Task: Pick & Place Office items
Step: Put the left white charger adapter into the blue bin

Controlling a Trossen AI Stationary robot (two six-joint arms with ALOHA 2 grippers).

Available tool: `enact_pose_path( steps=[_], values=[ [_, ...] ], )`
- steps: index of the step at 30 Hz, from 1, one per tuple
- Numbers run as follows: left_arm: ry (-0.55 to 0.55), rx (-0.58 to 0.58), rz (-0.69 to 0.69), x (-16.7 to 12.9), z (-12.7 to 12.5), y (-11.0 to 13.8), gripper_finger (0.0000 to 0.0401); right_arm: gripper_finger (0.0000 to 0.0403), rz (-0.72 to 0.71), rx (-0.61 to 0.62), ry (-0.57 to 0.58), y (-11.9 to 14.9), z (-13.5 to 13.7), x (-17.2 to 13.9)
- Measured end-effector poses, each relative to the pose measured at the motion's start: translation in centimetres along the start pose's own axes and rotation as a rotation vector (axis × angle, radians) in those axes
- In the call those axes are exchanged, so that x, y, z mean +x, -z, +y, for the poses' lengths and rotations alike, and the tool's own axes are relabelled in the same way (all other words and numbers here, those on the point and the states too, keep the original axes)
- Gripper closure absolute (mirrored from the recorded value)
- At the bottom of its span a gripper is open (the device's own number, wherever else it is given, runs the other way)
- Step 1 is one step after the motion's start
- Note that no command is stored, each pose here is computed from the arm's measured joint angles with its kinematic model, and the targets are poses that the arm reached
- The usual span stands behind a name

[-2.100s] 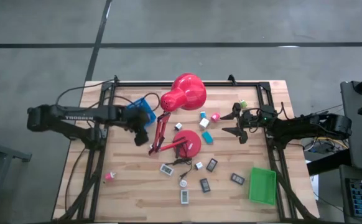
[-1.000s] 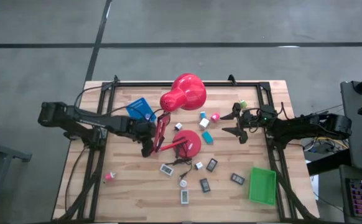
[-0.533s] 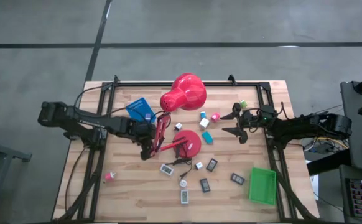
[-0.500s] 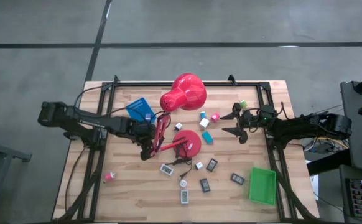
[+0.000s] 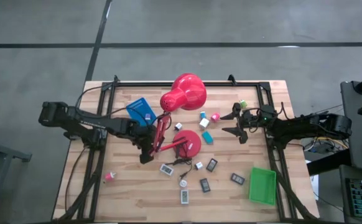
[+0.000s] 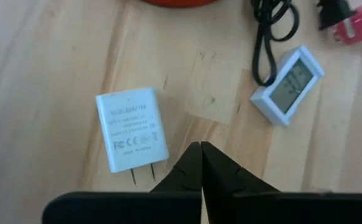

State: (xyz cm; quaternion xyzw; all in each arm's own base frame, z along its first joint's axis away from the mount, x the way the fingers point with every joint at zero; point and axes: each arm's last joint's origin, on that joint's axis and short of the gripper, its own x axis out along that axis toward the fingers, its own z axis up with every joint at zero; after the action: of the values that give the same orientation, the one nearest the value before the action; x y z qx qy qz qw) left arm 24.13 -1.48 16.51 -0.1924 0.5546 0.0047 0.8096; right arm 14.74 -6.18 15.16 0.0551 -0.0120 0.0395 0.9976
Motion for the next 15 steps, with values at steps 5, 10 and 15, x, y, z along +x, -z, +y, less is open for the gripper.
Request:
enact_pose_path(
  steps=[5,10,15],
  values=[
    [-0.001,-0.01,0.004,0.8,0.2,0.0,0.0401,0.0156,0.0,0.0,0.0,0.0,0.0,0.0],
    [0.006,-0.006,-0.017,1.3,0.2,-0.3,0.0401,0.0156,0.0,0.0,0.0,0.0,0.0,0.0],
    [-0.03,-0.012,0.001,2.3,0.4,-0.3,0.0401,0.0156,0.0,0.0,0.0,0.0,0.0,0.0]
  ],
)
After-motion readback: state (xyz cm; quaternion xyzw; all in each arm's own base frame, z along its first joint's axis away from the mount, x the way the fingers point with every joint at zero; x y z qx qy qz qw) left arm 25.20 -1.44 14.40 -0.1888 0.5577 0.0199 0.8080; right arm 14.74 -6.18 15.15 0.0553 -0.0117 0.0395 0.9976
